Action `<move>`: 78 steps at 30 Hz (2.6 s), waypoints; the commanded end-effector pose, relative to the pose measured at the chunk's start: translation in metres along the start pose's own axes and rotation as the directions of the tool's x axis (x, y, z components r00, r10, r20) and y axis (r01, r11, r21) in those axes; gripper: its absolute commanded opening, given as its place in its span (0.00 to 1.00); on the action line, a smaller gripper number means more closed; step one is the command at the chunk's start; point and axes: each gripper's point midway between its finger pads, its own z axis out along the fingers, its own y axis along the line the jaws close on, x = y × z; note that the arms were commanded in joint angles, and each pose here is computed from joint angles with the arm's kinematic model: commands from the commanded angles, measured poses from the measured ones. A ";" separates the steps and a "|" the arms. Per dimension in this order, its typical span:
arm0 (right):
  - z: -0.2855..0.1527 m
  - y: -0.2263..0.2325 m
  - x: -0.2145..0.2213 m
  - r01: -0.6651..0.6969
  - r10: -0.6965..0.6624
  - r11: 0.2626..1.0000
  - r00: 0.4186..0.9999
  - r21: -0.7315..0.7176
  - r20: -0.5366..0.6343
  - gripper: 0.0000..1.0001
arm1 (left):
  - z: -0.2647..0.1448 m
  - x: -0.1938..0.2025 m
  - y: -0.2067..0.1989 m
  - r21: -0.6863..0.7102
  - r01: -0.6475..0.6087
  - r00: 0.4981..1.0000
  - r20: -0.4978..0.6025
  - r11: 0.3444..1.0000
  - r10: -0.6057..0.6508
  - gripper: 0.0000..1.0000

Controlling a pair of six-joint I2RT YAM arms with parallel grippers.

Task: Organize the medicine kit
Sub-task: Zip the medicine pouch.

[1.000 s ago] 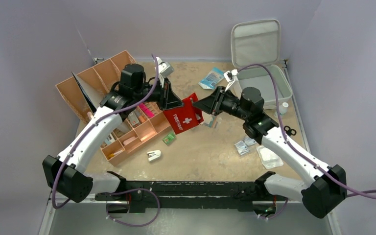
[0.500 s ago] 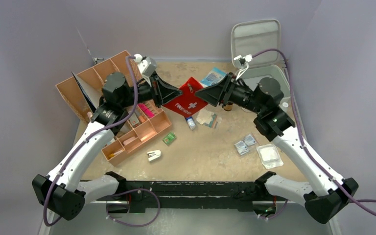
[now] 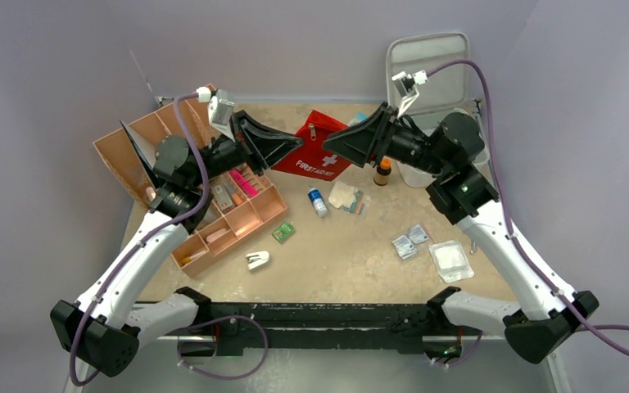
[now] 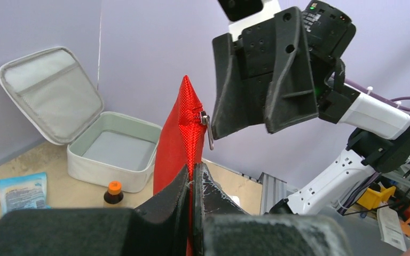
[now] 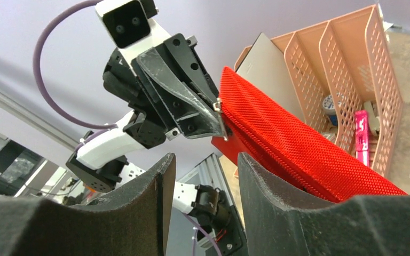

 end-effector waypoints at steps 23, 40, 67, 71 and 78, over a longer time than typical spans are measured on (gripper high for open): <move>0.044 0.014 -0.031 -0.147 0.155 0.978 0.987 -0.147 0.048 0.41 | 0.008 -0.010 -0.003 0.055 -0.022 0.998 0.067 0.998 0.018 0.00; 0.024 -0.018 -0.010 -0.143 0.143 0.983 0.990 0.113 0.008 0.39 | 0.007 -0.005 0.012 -0.014 -0.123 0.992 0.022 0.992 0.123 0.00; 0.016 -0.006 0.012 -0.041 0.057 0.996 0.976 0.077 -0.209 0.56 | -0.004 0.012 -0.008 0.125 -0.275 0.951 -0.107 0.953 0.289 0.00; 0.016 -0.006 0.012 -0.035 0.051 0.997 0.975 0.075 -0.216 0.58 | -0.004 0.013 -0.008 0.133 -0.273 0.951 -0.111 0.953 0.288 0.00; 0.018 -0.004 0.013 -0.016 0.024 0.999 0.975 0.037 -0.222 0.55 | -0.005 0.019 -0.009 0.152 -0.268 0.948 -0.133 0.951 0.288 0.00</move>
